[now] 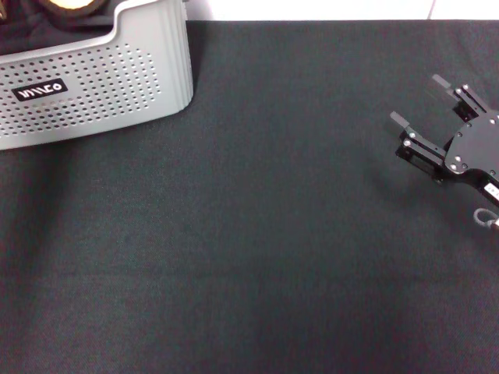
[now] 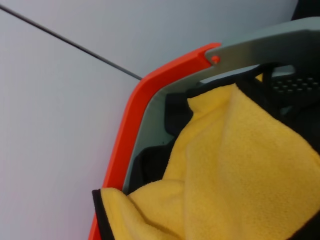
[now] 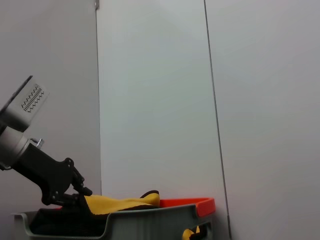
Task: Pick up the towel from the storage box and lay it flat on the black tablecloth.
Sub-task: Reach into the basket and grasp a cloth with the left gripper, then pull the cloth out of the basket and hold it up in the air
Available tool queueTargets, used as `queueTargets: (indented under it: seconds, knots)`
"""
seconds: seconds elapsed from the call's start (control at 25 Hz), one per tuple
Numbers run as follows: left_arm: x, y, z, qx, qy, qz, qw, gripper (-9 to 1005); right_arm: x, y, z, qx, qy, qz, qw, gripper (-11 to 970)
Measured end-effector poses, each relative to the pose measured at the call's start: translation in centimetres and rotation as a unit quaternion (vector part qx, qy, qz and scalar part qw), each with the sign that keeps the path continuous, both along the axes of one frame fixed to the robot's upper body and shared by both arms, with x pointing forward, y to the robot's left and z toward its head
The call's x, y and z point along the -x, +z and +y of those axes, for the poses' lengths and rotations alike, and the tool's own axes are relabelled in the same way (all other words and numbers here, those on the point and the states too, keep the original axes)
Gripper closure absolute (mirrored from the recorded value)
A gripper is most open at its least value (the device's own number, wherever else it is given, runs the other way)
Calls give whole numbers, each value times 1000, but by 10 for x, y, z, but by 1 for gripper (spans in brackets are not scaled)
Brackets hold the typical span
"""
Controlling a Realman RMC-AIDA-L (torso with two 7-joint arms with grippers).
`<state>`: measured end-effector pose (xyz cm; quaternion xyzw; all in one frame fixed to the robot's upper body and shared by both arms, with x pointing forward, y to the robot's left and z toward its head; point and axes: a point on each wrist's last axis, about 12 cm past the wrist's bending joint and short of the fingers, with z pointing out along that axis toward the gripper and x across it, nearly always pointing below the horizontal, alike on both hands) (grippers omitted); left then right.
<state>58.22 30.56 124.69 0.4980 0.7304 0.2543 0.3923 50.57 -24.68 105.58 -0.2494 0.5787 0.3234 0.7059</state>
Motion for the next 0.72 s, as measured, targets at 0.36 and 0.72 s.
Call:
queueTargets:
  seconds: [0.36, 0.72]
  knots:
    - [8, 13, -5, 13, 3, -3, 1000, 919, 1, 1, 0, -3, 2, -3, 1000, 120]
    - [25, 61, -27, 129, -33, -90, 987, 989, 11, 10, 6, 15, 68, -66, 995, 120]
